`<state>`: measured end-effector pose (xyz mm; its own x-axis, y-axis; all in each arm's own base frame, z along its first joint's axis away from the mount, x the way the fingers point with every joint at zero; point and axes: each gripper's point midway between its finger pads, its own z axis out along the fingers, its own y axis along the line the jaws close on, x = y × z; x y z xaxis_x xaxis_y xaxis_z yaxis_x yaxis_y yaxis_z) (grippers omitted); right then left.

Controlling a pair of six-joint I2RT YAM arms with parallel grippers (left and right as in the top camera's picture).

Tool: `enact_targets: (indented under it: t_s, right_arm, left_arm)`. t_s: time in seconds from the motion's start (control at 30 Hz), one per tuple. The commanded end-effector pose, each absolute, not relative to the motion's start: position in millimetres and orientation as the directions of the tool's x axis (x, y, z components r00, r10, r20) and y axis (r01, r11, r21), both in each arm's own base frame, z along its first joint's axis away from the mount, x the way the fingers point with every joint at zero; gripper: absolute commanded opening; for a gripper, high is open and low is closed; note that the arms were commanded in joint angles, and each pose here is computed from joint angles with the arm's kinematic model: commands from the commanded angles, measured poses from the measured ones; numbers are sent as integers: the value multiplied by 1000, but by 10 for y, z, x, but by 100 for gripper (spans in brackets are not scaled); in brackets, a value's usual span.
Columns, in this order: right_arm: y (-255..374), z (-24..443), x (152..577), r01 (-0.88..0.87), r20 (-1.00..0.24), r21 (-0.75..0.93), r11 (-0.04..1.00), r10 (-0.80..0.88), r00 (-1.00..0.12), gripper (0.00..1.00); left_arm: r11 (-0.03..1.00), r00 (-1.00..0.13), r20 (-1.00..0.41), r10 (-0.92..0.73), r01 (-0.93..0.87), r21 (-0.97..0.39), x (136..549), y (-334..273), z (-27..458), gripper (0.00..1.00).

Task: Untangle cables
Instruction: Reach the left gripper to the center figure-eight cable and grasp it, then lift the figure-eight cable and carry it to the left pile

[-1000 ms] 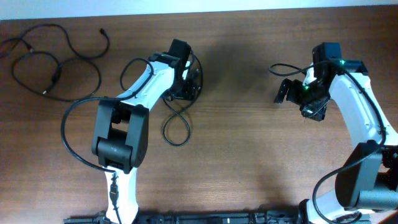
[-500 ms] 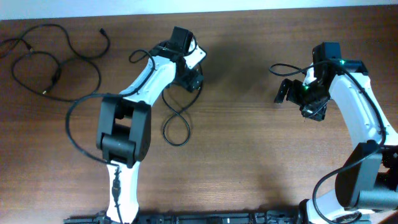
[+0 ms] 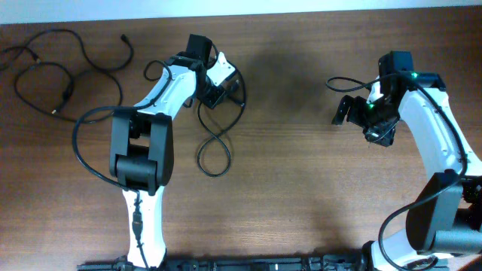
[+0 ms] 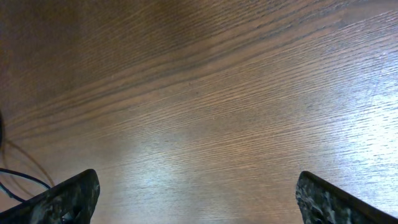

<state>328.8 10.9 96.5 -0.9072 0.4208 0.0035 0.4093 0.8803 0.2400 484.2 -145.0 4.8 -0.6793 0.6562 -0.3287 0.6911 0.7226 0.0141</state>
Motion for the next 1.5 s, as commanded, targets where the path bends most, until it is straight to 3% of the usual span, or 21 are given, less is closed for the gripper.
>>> enact_targets:
  t_s: [0.0,0.07,0.13,0.17,0.27,0.37,0.53,0.67,0.87,0.97,1.07,1.2,1.47]
  right_arm:
    - [100,1008,3293,397,-13,240,886,412,-911,98]
    - [100,1007,3292,397,-12,239,886,412,-911,98]
    - [100,1008,3293,397,-13,240,886,412,-911,98]
    - [100,1008,3293,397,-13,240,886,412,-911,98]
    - [100,1008,3293,397,-13,240,886,412,-911,98]
    - [100,1008,3293,397,-12,240,886,412,-911,98]
    - [99,1007,3293,397,-13,239,886,412,-911,98]
    - [100,1008,3293,397,-13,240,886,412,-911,98]
    - [100,1008,3293,397,-13,240,886,412,-911,98]
    - [100,1008,3293,397,-13,240,886,412,-911,98]
    - [100,1008,3293,397,-13,240,886,412,-911,98]
    - [100,1008,3293,397,-13,240,886,412,-911,98]
    - [100,1008,3293,397,-13,240,886,412,-911,98]
  left_arm:
    - [705,-680,-333,653,707,-61,4762,-1542,-67,37]
    - [698,-680,-338,650,711,-87,4734,-1580,-85,27]
    - [699,-686,-324,651,709,-95,4710,-1573,-145,3]
    - [699,-687,-321,652,708,-98,4703,-1572,-160,0]
    - [702,-687,-330,647,706,-93,4734,-1579,-104,0]
    - [789,-760,-376,530,605,-110,4903,-1595,199,0]
    - [913,-810,-542,223,369,-175,5274,-1483,1265,0]
    - [939,-755,-654,53,260,-224,5265,-1217,2151,0]
    - [955,-612,-788,-66,190,-227,4982,-796,3251,0]
    - [976,-566,-801,-194,-31,-215,4785,-289,3528,0]
    - [928,-503,-793,-344,-314,-203,4521,331,3631,0]
    - [773,-443,-748,-494,-617,-145,4070,1183,3482,0]
    - [529,-280,-715,-641,-836,-147,3489,2302,3352,0]
